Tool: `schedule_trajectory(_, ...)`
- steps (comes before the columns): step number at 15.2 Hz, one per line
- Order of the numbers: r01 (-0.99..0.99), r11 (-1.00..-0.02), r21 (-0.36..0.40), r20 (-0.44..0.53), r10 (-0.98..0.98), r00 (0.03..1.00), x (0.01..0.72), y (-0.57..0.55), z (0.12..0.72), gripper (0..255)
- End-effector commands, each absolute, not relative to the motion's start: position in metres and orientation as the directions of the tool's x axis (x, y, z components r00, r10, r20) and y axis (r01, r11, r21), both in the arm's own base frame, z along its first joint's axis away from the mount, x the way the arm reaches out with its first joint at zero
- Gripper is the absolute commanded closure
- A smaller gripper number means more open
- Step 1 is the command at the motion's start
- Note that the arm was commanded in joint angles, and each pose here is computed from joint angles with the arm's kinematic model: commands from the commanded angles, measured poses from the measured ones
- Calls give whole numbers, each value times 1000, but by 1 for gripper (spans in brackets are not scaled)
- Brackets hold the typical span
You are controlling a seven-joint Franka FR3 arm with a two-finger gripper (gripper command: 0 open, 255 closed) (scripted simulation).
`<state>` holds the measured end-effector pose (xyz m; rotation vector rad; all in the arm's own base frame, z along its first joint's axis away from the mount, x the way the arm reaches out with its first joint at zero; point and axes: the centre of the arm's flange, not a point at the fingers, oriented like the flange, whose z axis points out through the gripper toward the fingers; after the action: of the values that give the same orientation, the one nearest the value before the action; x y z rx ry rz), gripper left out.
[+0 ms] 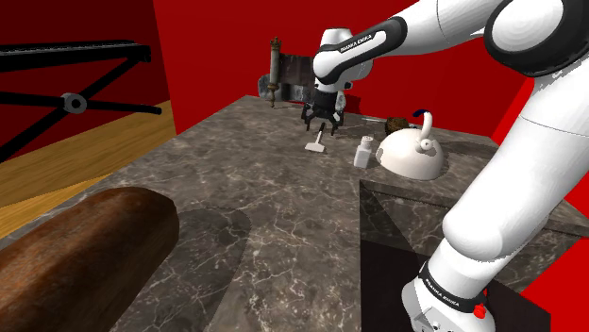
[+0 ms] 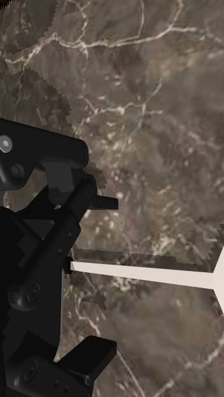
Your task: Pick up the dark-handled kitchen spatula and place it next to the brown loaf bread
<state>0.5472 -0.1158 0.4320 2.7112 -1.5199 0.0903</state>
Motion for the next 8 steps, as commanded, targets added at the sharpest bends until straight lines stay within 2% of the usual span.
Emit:
schedule_trajectory(1,-853,-522,0,66,-851,521,547,-116,432,0)
schedule_trajectory(3,-853,-522,0,66,-851,521,547,-116,432,0)
schedule_trajectory(4,-853,-522,0,66,-851,521,547,-116,432,255)
schedule_trajectory(8,-853,-522,0,66,-851,521,547,-116,432,255)
